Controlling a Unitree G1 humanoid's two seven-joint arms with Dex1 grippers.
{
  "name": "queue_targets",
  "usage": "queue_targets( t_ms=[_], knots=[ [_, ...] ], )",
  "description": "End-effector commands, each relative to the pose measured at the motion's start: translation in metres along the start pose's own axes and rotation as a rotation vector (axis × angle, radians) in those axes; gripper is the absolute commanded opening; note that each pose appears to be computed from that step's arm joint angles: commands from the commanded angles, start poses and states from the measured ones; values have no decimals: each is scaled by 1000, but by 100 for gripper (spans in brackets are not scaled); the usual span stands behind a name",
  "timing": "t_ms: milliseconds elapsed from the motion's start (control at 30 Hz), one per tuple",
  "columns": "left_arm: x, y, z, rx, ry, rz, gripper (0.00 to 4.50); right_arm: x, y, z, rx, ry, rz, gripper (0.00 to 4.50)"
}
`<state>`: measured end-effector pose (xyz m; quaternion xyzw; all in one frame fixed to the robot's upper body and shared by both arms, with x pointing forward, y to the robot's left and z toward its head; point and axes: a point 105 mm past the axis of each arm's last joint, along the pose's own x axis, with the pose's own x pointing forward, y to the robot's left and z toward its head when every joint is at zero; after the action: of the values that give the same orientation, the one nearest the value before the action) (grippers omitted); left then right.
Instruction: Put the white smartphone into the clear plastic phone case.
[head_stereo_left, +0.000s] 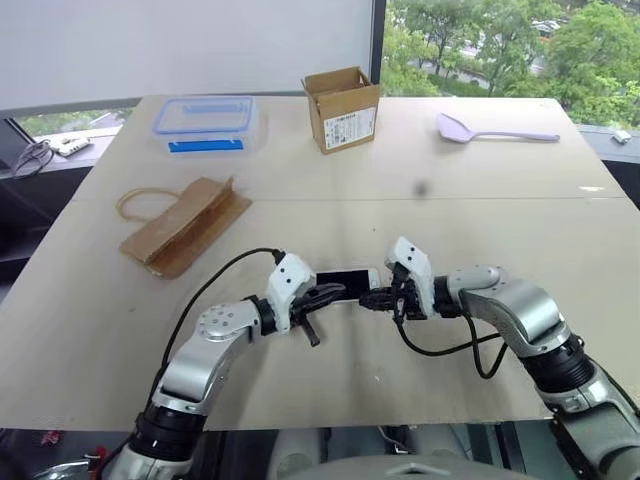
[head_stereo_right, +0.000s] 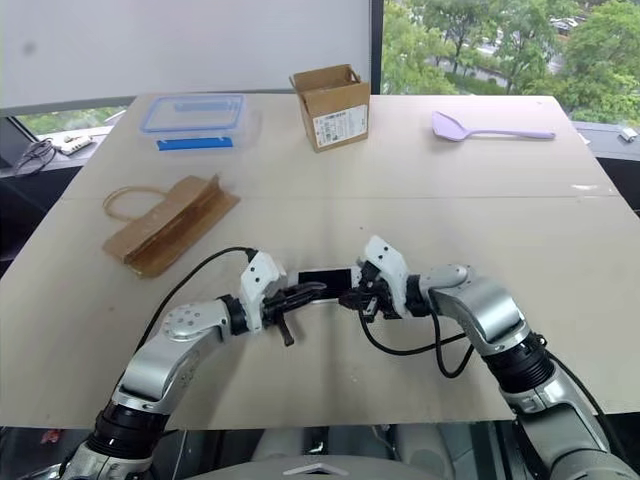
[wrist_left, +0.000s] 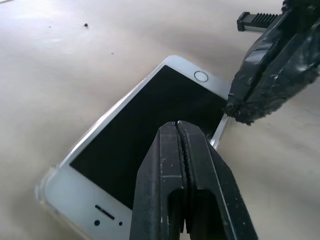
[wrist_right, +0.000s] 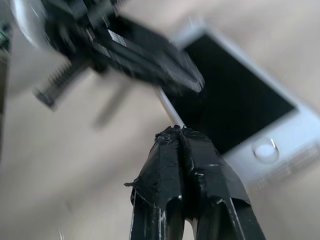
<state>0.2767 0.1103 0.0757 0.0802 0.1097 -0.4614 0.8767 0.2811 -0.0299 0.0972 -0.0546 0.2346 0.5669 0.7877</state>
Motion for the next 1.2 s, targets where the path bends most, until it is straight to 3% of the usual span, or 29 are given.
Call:
queue_targets(
  t_ms=[33, 267, 633, 867, 1100, 1200],
  knots=[
    [-1, 0, -1, 4, 12, -4, 2, -5, -24, 12, -31, -16, -144, 0],
    [0, 0, -1, 9, 14, -9, 2, 1, -48, -18, 6, 158, -257, 0],
    [-1, -1, -1, 7, 12, 2, 2, -2, -35, -50, -28, 330, -182, 0],
    [-1, -2, -1, 5, 11, 3, 2, -8, -33, -63, -176, 384, -167, 0],
    [-4, -2, -2, 10, 9, 13, 2, -14, -31, -43, -286, 243, -166, 0],
    [-9, 5, 20, -23, -116, 63, 2, -21, -29, 0, -332, -49, -226, 0]
  ],
)
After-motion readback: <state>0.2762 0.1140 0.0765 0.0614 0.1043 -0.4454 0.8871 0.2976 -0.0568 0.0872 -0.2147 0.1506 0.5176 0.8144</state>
